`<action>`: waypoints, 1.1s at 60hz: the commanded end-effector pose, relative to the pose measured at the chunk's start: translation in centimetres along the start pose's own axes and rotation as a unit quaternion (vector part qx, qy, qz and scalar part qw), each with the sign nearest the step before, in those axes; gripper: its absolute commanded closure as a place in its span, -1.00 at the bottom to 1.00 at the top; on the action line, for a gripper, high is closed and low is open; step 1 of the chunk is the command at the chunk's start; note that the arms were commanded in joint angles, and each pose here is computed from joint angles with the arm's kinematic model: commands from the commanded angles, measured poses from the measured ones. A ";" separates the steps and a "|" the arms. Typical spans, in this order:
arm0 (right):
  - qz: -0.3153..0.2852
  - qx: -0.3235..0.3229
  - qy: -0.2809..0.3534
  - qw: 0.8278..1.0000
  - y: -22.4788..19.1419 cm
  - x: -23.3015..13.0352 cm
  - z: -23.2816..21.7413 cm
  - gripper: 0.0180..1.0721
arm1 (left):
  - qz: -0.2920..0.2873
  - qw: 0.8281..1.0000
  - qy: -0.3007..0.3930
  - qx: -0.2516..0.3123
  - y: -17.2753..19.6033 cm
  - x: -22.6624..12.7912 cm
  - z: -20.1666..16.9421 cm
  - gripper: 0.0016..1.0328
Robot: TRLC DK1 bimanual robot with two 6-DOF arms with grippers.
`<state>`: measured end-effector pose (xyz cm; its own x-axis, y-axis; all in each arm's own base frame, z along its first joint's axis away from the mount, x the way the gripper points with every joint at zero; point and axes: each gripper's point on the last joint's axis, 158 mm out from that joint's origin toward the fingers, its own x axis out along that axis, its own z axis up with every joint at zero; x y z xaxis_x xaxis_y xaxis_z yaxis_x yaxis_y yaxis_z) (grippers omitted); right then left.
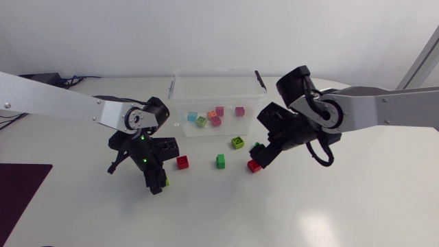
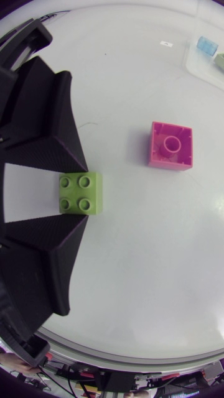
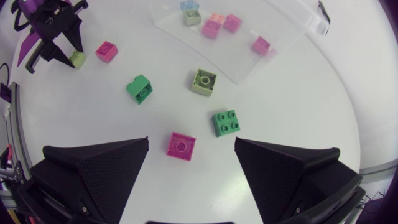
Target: Pick up the duplo bricks and place them in the container
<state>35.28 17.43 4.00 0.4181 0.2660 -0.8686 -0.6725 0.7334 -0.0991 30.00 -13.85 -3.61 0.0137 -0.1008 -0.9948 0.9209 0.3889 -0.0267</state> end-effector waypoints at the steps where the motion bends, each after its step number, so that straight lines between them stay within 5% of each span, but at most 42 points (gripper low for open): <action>1: 0.003 0.032 0.048 0.998 0.4 2.0 -1.8 -0.90 | 0.004 1.000 -0.018 0.000 0.4 -1.3 0.6 0.69; 18: 0.007 0.069 0.094 0.993 0.1 4.8 -2.3 -0.81 | 0.036 0.988 -0.146 -0.026 1.0 -8.6 4.3 0.69; 32: 0.003 0.085 0.120 0.989 0.3 6.4 -2.9 -0.55 | 0.090 0.958 -0.265 -0.066 3.0 -14.9 8.0 0.69; 41: 0.006 0.088 0.130 0.988 0.9 7.1 -3.4 -0.25 | 0.123 0.925 -0.342 -0.109 5.4 -18.4 10.3 0.69; 43: 0.008 0.088 0.133 0.987 1.2 7.4 -3.5 -0.08 | 0.139 0.903 -0.383 -0.136 6.9 -20.2 11.3 0.69; 50: 0.009 0.083 0.136 0.987 1.8 7.9 -3.9 0.25 | 0.153 0.880 -0.420 -0.159 8.6 -21.8 12.2 0.69; 52: 0.007 0.081 0.135 0.988 2.0 8.0 -3.9 0.51 | 0.155 0.868 -0.438 -0.175 9.6 -22.4 12.7 0.69; 66: -0.002 0.072 0.110 0.991 1.7 4.7 -2.8 0.53 | 0.179 0.833 -0.478 -0.213 12.9 -23.7 15.3 0.69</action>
<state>34.91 18.33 -3.05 0.2464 0.1290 -0.9606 -0.5741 0.8180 -0.0373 46.25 -19.82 20.67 0.7403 -0.5114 -0.4363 0.5893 0.8060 0.0554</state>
